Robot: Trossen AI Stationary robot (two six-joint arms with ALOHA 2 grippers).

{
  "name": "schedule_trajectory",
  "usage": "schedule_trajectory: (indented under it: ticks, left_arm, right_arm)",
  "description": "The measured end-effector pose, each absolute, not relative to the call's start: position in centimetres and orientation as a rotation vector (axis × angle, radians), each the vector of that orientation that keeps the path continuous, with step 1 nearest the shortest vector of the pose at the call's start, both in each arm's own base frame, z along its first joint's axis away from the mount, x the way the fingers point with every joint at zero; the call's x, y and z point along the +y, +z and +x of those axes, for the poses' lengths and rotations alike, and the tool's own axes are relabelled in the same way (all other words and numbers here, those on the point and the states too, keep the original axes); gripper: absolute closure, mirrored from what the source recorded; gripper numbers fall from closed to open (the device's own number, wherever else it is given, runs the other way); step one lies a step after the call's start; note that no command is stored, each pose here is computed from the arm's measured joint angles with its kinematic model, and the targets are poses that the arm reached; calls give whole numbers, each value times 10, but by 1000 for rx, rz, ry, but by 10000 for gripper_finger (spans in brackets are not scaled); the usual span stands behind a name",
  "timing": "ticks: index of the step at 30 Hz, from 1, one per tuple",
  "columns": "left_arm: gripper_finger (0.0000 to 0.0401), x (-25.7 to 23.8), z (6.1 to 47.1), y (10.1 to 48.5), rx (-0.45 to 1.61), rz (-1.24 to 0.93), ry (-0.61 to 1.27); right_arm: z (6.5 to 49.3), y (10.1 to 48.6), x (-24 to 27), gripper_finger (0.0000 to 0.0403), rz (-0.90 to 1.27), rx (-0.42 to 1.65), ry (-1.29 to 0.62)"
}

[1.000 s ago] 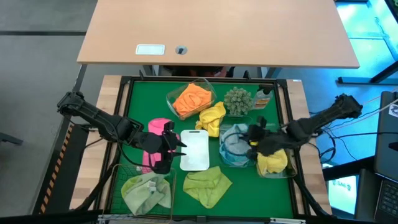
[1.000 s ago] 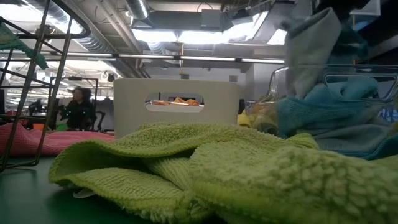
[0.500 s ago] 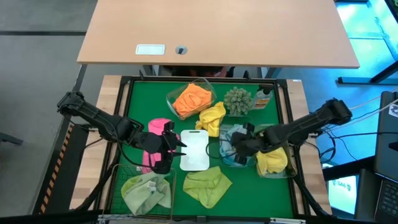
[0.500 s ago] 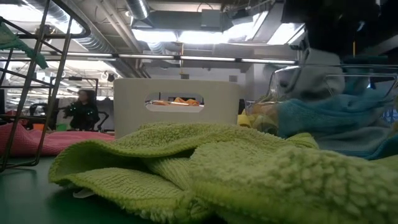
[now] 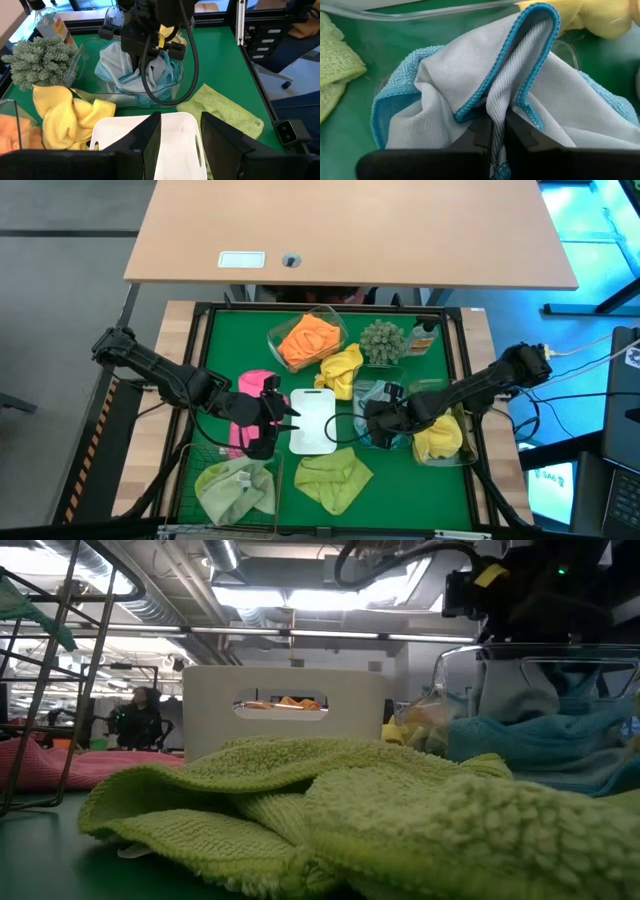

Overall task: Sort microfiber towel by color & place in baskets
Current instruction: Put the light blue microfiber towel into the middle transparent bin

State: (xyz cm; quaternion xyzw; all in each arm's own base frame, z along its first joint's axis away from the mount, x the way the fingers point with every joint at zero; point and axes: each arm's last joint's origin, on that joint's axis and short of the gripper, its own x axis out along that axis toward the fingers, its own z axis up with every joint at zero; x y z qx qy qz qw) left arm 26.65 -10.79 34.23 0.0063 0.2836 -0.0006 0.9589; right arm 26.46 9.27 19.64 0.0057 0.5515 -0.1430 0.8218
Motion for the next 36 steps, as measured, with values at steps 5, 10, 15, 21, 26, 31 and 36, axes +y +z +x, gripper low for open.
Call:
schedule_trajectory:
  ticks: [5, 10, 15, 21, 26, 31, 36]
  left_arm:
    - [268, -108, 266, 342, 575, 13, -1]
    - [268, -108, 266, 342, 575, 13, -1]
    - [268, -108, 266, 342, 575, 12, -1]
    - [268, -108, 266, 342, 575, 12, -1]
    - [268, -108, 266, 342, 575, 9, 0]
    - [268, -108, 267, 342, 574, 10, 5]
    - [268, -107, 266, 341, 586, 12, 9]
  right_arm:
    - [265, 197, 93, 379, 12, 1173, -304]
    - [265, 197, 93, 370, 12, 1174, -303]
    - [264, 196, 94, 308, 31, 1189, -279]
    - [264, 196, 96, 220, 77, 1226, -220]
    - [263, 195, 97, 186, 103, 1249, -186]
    - [262, 203, 96, 181, 110, 1230, -181]
    - [265, 224, 97, 180, 124, 1197, -171]
